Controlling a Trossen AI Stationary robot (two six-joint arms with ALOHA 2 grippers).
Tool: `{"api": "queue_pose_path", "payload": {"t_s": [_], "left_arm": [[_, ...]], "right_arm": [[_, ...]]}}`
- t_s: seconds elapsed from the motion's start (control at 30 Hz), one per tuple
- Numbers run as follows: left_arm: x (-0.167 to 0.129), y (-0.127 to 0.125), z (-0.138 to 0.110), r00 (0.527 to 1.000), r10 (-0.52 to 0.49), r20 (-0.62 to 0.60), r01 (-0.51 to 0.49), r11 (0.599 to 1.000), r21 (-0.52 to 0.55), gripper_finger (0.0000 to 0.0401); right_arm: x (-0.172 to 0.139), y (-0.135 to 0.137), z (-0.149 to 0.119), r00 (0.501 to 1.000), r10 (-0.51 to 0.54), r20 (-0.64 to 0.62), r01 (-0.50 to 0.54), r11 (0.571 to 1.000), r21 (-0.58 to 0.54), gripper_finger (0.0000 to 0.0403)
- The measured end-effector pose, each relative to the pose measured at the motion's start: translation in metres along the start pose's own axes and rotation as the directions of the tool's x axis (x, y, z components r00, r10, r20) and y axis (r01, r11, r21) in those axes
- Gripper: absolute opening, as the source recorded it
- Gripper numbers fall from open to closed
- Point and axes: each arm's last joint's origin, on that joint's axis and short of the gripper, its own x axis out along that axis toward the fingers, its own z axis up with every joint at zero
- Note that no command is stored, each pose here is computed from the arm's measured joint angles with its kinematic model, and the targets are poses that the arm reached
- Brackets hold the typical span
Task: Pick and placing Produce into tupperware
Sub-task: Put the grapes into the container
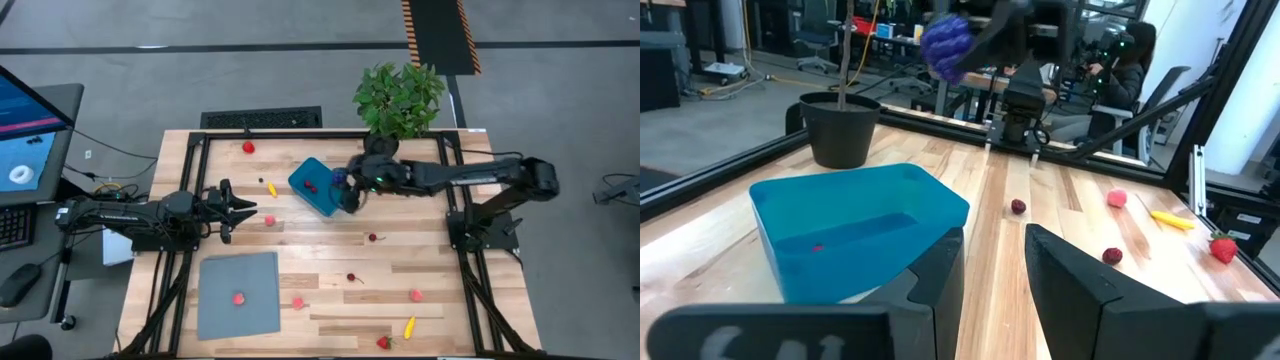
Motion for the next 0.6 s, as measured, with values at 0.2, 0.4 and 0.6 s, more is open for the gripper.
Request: {"api": "queue_pose_path", "payload": {"t_s": [0.2,0.4,0.6], "left_arm": [[0.0,0.0,0.0,1.0,-0.001,-0.005,0.001,1.0,-0.015,0.0099],[0.0,0.0,-0.001,1.0,-0.001,-0.008,0.001,1.0,-0.022,0.0099],[0.0,0.0,-0.001,1.0,0.0,-0.014,0.0,1.0,-0.023,0.0099]], "right_arm": [[0.037,-0.015,0.01,0.993,0.039,-0.109,-0.025,0.992,0.12,0.0235],[0.071,-0.031,0.005,0.973,0.03,-0.23,0.005,0.988,0.152,0.0235],[0.095,-0.035,-0.004,0.945,0.063,-0.321,-0.006,0.984,0.178,0.0235]]}}
